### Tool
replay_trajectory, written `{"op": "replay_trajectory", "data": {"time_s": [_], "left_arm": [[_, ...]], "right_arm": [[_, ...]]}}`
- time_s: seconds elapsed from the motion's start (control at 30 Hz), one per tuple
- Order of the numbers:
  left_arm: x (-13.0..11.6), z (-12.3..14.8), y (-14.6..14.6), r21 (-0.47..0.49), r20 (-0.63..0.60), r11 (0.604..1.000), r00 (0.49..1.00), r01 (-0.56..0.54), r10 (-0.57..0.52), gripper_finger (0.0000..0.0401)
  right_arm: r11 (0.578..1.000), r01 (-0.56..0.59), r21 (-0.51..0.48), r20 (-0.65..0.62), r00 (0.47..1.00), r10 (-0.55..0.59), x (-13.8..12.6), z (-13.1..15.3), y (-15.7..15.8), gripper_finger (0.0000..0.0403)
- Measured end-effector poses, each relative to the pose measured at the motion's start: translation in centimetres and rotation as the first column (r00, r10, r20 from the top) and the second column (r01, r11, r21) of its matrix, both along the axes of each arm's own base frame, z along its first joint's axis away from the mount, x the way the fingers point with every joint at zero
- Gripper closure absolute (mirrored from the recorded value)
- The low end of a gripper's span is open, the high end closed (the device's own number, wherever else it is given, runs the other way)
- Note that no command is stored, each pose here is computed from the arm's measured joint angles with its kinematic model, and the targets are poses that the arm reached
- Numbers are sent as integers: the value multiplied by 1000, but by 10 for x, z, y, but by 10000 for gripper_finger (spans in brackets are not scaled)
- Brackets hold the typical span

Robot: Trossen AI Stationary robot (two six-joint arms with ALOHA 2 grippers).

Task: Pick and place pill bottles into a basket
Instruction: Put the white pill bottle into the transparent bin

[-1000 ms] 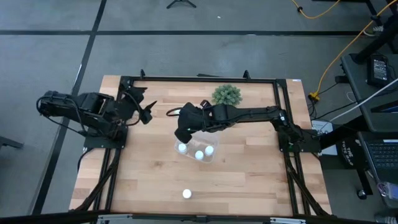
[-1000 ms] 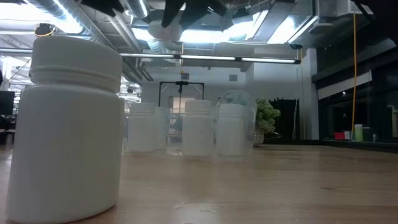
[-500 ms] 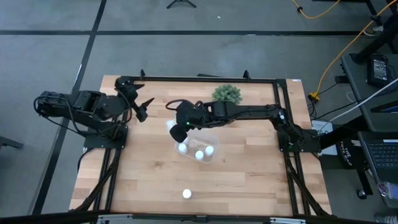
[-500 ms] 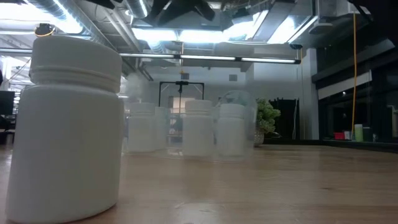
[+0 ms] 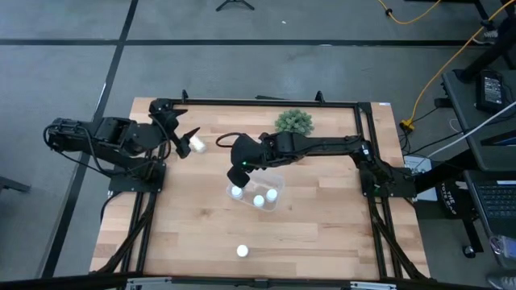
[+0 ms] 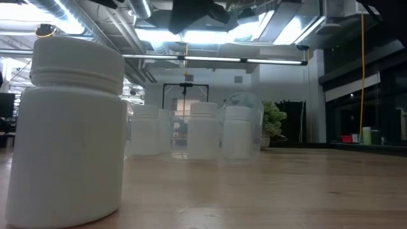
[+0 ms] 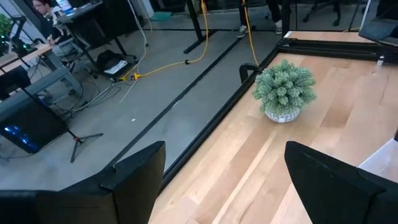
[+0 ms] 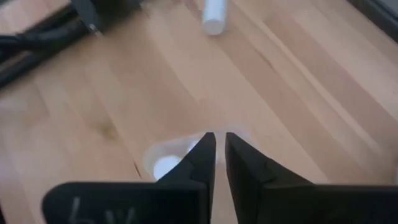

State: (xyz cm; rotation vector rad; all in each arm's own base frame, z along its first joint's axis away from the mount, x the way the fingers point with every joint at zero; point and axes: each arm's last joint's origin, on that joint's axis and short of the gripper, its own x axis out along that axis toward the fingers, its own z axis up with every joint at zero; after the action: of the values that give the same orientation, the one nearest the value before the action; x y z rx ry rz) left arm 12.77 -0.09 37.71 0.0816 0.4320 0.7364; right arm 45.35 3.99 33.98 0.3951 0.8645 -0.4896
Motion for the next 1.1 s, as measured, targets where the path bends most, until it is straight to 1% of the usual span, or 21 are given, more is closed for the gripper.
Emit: {"op": "replay_trajectory", "data": {"time_s": [0.13, 0.33, 0.4, 0.47, 0.57, 0.67, 0.73, 0.8, 0.93, 1.03, 1.1], "left_arm": [[0, 0, -1, -17, 1, 1000, 1000, 19, -19, 79], [1, -2, -1, -59, -12, 996, 997, 72, -73, 79], [2, -2, 0, -75, -21, 993, 995, 93, -94, 79], [3, -3, 1, -93, -33, 989, 992, 117, -120, 79], [3, -4, 3, -125, -39, 983, 989, 137, -143, 79], [3, -4, 5, -136, -39, 981, 989, 137, -143, 79], [3, -4, 5, -130, -41, 982, 989, 133, -140, 79], [3, -4, 5, -123, -46, 983, 989, 133, -140, 79], [3, -4, 5, -121, -51, 983, 988, 139, -146, 79], [3, -4, 4, -131, -43, 982, 989, 136, -143, 79], [3, -5, 4, -132, -49, 982, 989, 135, -143, 79]], "right_arm": [[1000, 6, -7, -60, 998, -6, -6, -3, 3, 360], [1000, 15, -28, -86, 996, -17, -8, -4, 3, 359], [999, 18, -30, -108, 994, -21, -10, -5, 3, 354], [999, 20, -33, -141, 990, -24, -13, -7, 3, 338], [998, 45, -53, -232, 971, -56, -22, -10, 1, 302], [991, 65, -118, -297, 950, -98, -29, -12, -4, 261], [988, 63, -138, -320, 942, -105, -30, -12, -16, 236], [989, 75, -126, -339, 934, -114, -30, -13, -34, 215], [994, 108, -36, -356, 928, -114, -30, -13, -63, 186], [991, 127, -35, -348, 928, -131, -30, -13, -73, 176], [990, 129, -59, -340, 930, -142, -30, -11, -76, 175]]}}
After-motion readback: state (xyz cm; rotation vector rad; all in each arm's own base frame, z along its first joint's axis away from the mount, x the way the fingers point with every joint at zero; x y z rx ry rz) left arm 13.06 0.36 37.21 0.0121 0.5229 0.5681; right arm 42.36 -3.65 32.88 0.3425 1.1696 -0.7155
